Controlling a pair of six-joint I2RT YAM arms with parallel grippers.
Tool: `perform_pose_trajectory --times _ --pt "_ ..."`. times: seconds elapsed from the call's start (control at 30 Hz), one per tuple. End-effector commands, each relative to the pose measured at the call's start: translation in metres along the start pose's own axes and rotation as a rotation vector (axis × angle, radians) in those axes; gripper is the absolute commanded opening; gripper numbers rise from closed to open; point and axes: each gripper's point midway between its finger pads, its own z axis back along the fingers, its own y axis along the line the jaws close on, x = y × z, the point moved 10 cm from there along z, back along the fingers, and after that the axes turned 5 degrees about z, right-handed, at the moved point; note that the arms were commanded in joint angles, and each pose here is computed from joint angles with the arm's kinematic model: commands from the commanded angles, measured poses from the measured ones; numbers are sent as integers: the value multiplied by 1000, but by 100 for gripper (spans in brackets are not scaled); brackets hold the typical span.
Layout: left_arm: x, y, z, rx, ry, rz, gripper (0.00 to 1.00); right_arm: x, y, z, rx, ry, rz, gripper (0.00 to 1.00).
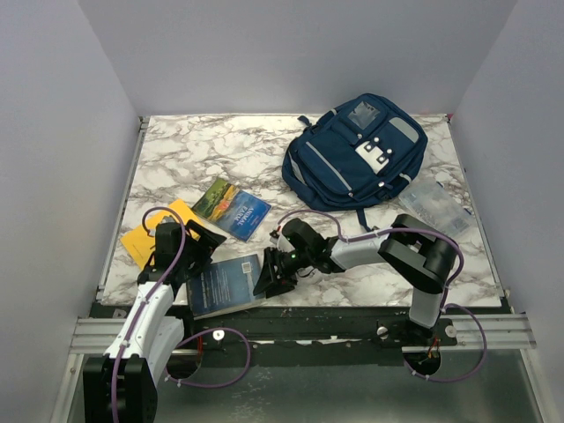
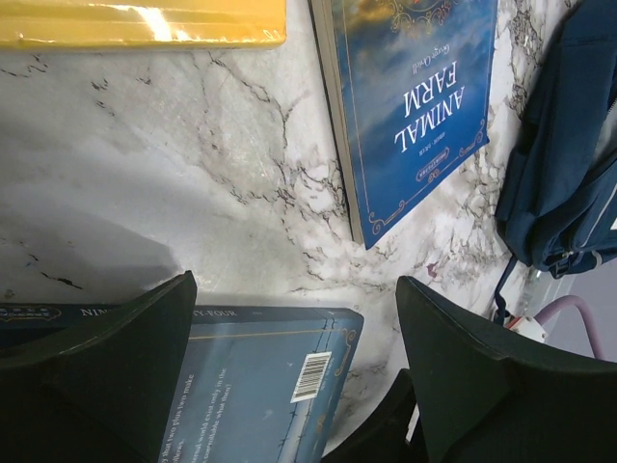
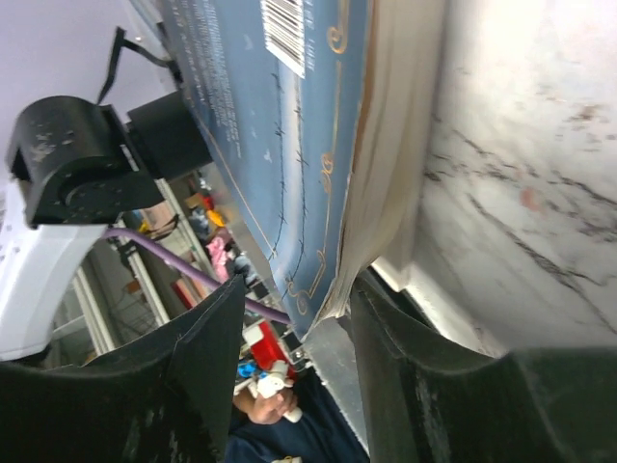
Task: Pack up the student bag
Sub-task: Pick up the book from the center of the board.
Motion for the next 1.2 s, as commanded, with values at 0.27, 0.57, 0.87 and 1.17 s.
perform_pose_trajectory --times 0.27,0.57,0.87,1.17 --pt "-13 17 0 73 65 13 86 10 15 -6 90 -54 -60 40" --pt "1 -15 17 -16 39 -187 86 19 19 3 33 -90 24 0" --pt "21 -78 61 -215 27 -480 86 33 63 55 -105 -213 337 0" --pt "27 -110 75 -365 53 -565 89 63 57 147 14 -366 542 0"
